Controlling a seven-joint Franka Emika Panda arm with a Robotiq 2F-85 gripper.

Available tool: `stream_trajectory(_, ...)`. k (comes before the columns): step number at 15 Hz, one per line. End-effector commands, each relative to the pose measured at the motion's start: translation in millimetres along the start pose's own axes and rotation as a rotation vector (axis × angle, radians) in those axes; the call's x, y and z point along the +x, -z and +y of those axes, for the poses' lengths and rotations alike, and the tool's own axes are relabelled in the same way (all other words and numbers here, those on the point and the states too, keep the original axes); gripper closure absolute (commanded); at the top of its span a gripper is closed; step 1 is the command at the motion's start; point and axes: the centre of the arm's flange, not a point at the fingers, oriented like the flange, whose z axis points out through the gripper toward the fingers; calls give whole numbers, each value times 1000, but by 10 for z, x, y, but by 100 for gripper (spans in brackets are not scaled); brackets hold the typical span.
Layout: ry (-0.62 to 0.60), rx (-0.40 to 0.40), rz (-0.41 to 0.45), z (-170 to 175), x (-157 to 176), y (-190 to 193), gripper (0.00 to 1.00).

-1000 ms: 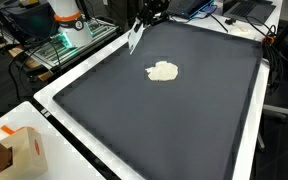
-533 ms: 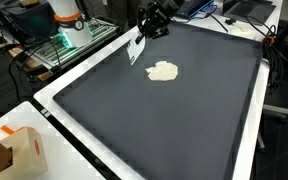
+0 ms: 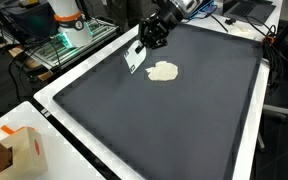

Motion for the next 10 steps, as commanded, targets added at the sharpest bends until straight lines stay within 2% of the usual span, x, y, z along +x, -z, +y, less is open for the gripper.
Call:
stream_trajectory(1, 58, -53, 47, -148, 15, -65, 99)
stream_trajectory(6, 130, -93, 88, -283, -34, -110, 99)
stream_trajectory(10, 186, -95, 112, -364, -81, -108, 99)
